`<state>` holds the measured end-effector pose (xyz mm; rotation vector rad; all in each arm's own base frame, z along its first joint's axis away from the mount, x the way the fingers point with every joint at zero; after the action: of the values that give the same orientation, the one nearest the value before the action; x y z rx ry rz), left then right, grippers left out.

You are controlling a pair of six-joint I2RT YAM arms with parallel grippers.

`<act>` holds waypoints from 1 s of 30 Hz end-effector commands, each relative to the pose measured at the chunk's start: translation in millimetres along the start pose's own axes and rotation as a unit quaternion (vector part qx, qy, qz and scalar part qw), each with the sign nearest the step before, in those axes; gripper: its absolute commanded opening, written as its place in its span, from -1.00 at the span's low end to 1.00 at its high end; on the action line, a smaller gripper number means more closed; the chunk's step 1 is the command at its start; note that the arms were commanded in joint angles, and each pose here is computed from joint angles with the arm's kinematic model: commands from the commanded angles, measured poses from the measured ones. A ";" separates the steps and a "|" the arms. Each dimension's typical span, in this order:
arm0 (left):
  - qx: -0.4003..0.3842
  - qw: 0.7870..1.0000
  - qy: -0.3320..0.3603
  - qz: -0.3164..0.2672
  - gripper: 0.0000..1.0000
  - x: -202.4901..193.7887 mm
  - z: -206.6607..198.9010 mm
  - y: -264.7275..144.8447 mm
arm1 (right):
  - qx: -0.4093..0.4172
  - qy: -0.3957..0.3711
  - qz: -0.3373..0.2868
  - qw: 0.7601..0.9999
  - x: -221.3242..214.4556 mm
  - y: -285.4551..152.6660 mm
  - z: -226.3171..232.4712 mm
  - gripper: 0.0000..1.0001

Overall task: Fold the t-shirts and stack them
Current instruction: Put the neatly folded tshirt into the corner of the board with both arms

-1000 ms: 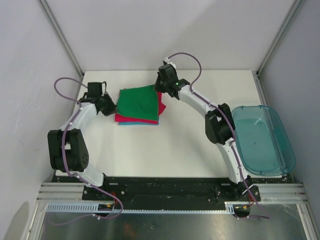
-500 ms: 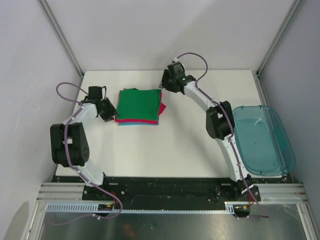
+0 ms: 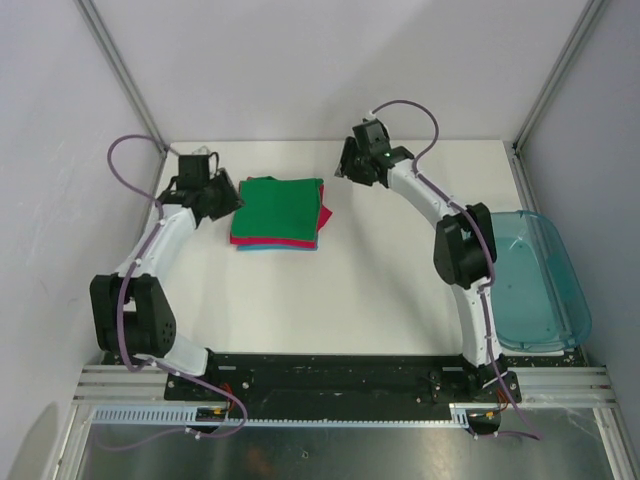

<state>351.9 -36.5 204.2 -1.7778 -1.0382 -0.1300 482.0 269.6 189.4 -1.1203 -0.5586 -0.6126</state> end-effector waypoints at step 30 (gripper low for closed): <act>-0.013 0.990 0.104 0.093 0.00 -186.1 -180.8 92.3 | -0.090 0.047 -0.001 0.995 -38.5 -127.8 -111.8 0.11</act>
<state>345.3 -298.0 125.0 -1.8241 -0.7435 -0.1572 380.9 148.3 188.0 -1.2603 -0.3931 -0.6680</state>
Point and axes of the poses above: each gripper's point midway between its finger pads, its own y axis out along the fingers, its own z axis along the line the jaws close on, x = y × z, the point moved 7 cm from there along -y, back along the fingers, and after that the axes turned 9 degrees about -y, right-handed, at the moved point
